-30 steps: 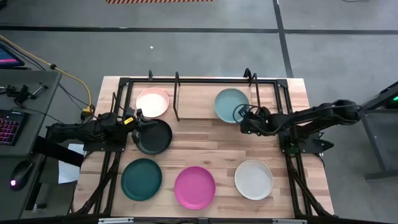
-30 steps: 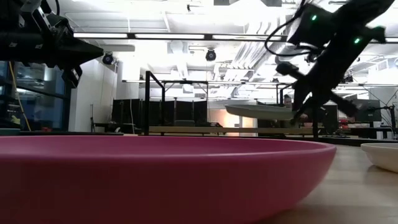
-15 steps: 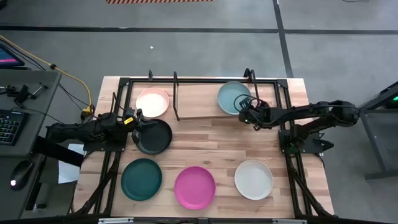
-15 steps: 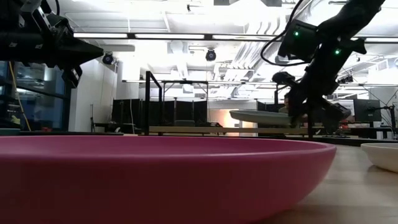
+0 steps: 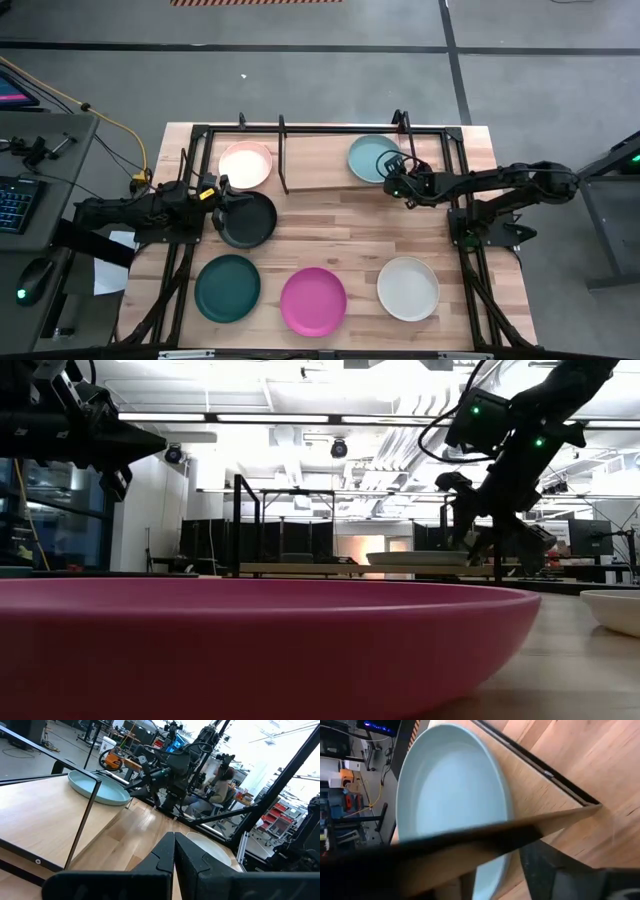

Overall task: Place and stack plates onto a shelf
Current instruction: Put the black plate beside the light blue plate on the shelf

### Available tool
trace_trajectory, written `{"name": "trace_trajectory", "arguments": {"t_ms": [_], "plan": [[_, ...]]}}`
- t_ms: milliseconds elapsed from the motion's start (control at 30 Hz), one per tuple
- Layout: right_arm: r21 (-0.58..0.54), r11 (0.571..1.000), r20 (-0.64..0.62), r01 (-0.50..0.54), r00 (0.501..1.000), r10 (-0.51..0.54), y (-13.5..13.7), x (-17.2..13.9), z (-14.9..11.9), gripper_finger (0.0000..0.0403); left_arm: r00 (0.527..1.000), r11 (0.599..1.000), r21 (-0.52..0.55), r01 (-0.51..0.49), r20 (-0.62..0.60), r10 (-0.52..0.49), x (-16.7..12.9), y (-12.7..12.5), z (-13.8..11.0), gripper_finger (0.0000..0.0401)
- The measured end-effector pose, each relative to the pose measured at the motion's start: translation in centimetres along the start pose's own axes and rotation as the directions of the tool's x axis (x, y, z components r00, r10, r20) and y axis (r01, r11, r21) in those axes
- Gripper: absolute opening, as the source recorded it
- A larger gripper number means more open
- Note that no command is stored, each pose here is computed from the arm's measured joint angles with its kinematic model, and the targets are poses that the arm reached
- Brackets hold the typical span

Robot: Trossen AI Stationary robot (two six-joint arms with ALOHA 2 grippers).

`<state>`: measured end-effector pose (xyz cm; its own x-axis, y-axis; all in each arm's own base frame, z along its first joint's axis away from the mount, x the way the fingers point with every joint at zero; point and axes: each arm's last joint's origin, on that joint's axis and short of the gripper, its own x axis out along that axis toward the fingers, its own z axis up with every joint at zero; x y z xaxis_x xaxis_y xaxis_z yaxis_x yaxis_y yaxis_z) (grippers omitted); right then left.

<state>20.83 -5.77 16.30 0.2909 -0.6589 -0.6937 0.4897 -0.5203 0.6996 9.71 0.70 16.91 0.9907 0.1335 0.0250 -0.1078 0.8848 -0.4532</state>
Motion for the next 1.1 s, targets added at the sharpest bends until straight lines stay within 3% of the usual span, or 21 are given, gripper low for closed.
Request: {"name": "trace_trajectory", "arguments": {"t_ms": [100,200,300,400,467,600,767,867,1033,1100], "plan": [[-0.123,0.992,-0.062,-0.019,0.998,0.012,0.2,-1.0,0.0,0.0165,1.000,1.000,0.000,0.000,0.000,0.000,0.0,0.0,0.0,0.0001],[-0.346,0.936,-0.158,-0.062,0.987,0.007,0.1,-2.8,0.2,0.0180,1.000,1.000,0.000,0.000,0.000,0.000,0.0,0.0,0.0,0.0001],[-0.562,0.808,-0.313,-0.178,0.950,-0.008,-0.2,-5.0,0.2,0.0183,1.000,1.000,0.000,0.000,0.000,0.000,0.0,0.0,0.0,0.0001],[-0.652,0.668,-0.508,-0.359,0.861,-0.033,-0.6,-7.3,-0.2,0.0184,1.000,1.000,0.000,0.000,0.000,0.000,0.0,0.0,0.0,0.0001],[-0.649,0.619,-0.593,-0.442,0.803,-0.049,-0.9,-8.6,-0.3,0.0184,1.000,1.000,0.000,0.000,0.000,0.000,0.0,0.0,0.0,0.0001],[-0.598,0.568,-0.704,-0.565,0.709,-0.035,-1.4,-10.5,-0.8,0.0184,1.000,1.000,0.000,0.000,0.000,0.000,0.0,0.0,0.0,0.0001],[-0.474,0.463,-0.813,-0.749,0.574,0.098,-0.6,-12.5,-2.1,0.0184,0.998,1.000,-0.028,-0.002,0.062,0.004,0.0,-0.2,0.5,0.0001],[-0.444,0.422,-0.815,-0.790,0.552,0.175,-0.1,-12.9,-2.3,0.0184,0.987,0.992,-0.115,0.043,0.159,-0.024,-0.1,-0.5,1.4,0.0001],[-0.428,0.423,-0.804,-0.799,0.550,0.225,0.3,-13.0,-2.3,0.0184,0.947,0.951,-0.292,0.100,0.323,0.000,-0.4,-0.9,2.7,0.0001],[-0.424,0.423,-0.804,-0.801,0.548,0.231,0.4,-13.1,-2.3,0.0184,0.943,0.928,-0.350,0.132,0.334,-0.008,-0.4,-1.1,3.2,0.0007]]}}
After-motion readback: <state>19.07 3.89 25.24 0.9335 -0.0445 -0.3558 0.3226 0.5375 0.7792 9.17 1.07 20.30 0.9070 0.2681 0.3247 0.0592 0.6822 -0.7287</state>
